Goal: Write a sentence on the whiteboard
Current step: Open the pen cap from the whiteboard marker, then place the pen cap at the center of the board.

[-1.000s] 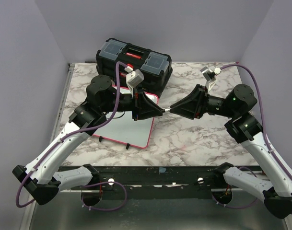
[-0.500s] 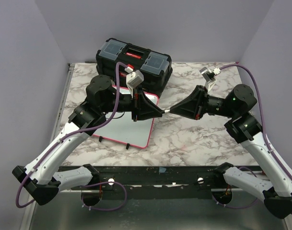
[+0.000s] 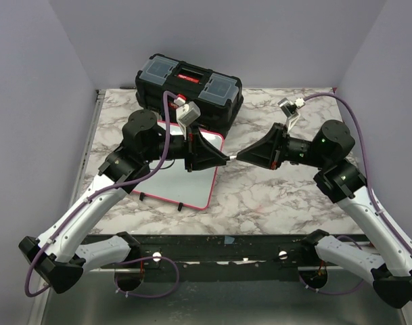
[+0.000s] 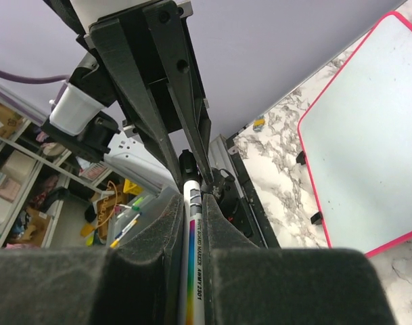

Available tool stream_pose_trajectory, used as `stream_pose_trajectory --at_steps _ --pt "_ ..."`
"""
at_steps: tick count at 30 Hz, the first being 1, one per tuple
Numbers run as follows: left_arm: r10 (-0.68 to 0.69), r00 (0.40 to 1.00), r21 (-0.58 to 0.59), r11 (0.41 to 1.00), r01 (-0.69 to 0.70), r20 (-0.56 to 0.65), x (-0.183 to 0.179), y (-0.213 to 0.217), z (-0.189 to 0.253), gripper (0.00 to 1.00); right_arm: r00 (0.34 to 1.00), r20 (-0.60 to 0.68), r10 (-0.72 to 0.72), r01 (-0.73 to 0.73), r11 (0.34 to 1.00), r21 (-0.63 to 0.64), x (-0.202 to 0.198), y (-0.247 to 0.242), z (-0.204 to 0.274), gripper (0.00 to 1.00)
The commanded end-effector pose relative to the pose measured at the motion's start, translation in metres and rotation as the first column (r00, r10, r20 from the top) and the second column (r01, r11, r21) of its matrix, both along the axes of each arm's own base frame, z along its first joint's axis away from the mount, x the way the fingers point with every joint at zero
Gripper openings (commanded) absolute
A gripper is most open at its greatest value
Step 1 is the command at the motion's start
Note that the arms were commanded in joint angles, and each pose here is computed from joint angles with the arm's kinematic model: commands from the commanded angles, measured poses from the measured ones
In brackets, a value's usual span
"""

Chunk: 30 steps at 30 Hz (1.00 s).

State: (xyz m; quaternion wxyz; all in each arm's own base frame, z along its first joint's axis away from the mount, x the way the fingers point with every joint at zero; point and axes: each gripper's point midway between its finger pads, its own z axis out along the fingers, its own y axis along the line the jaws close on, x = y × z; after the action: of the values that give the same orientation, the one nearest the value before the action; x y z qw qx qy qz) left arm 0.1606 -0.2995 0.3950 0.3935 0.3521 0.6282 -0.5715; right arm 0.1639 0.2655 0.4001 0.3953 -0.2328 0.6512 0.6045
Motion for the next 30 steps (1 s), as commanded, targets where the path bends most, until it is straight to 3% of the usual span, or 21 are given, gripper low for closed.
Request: stream_pose_trajectory --at_steps 1,15,19,24,30 --pt "0.184 0.983 0.019 0.983 -0.184 -0.010 0.035 0.016 -0.014 0.00 1.000 -0.012 -0.028 0.027 0.999 -0.033 -0.003 -0.004 -0.008 0.01" --pt "0.266 0.963 0.012 0.964 -0.266 -0.035 0.047 0.050 -0.031 0.00 0.997 -0.001 -0.076 0.076 0.996 -0.043 -0.003 -0.013 -0.005 0.01" --pt "0.289 0.956 0.029 0.957 -0.287 -0.056 0.052 0.052 -0.038 0.00 0.981 0.003 -0.196 0.195 0.978 -0.071 0.013 -0.022 -0.005 0.01" --pt "0.314 0.946 0.052 0.949 -0.311 -0.081 0.060 0.044 -0.054 0.00 0.887 0.044 -0.460 0.461 0.877 -0.136 0.049 -0.052 -0.003 0.01" --pt "0.341 0.939 0.146 0.932 -0.331 -0.052 0.065 0.012 -0.088 0.00 0.733 0.070 -0.677 0.678 0.717 -0.165 0.073 -0.091 0.000 0.01"
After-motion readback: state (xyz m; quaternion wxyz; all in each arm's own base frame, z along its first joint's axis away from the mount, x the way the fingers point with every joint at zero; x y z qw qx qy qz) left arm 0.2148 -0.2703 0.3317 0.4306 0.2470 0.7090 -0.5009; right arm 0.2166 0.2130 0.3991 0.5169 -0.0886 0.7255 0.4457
